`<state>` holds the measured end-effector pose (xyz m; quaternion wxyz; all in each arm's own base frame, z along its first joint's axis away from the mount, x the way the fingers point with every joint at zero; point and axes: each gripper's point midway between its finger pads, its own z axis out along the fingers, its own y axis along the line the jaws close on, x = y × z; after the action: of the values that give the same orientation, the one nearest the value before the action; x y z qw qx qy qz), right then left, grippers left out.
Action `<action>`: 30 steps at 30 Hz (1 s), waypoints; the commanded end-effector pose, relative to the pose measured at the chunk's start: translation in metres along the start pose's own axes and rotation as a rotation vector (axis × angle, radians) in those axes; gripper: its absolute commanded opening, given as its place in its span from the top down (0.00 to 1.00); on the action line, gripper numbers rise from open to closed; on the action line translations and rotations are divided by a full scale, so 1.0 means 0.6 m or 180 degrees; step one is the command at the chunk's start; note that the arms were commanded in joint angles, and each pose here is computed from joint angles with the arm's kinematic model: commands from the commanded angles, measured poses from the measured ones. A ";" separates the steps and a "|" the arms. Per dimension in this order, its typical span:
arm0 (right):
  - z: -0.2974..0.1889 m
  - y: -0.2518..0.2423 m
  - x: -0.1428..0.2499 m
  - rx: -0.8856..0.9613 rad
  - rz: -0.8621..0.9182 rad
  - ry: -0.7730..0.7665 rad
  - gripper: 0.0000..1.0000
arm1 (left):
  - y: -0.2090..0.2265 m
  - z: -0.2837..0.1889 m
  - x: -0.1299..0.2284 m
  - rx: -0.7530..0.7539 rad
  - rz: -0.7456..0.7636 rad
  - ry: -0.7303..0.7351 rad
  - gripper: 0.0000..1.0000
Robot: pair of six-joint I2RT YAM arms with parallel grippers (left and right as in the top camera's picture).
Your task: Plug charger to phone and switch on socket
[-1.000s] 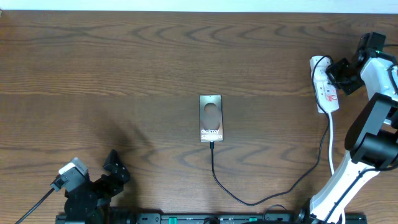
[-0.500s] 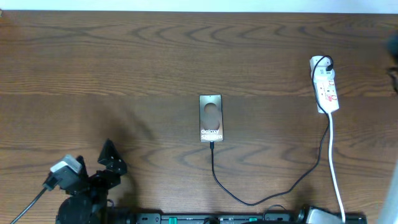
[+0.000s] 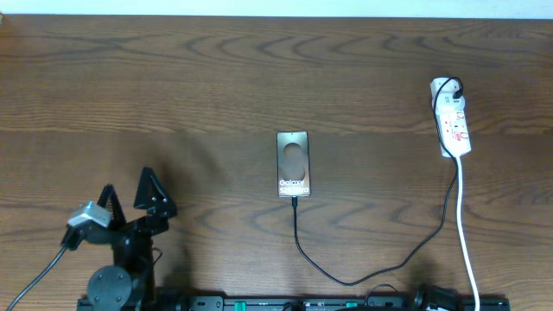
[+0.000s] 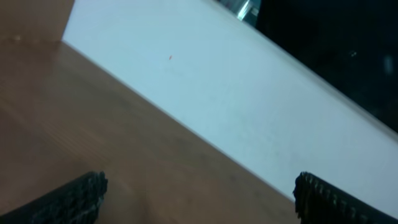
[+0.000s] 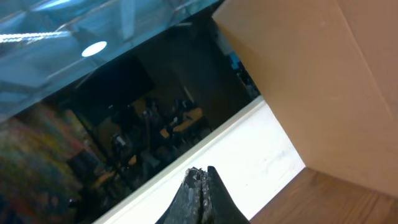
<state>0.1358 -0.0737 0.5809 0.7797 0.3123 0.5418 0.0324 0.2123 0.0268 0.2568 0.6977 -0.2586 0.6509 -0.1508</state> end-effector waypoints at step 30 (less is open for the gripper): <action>-0.087 0.039 0.005 -0.0651 0.0089 0.0125 0.98 | 0.092 0.049 0.154 -0.0221 0.0085 0.0316 0.02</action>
<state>0.1000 -0.0334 0.5839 0.7994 0.2337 0.5470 0.0847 0.2450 0.0252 0.1611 0.6718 -0.2625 0.6781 -0.1412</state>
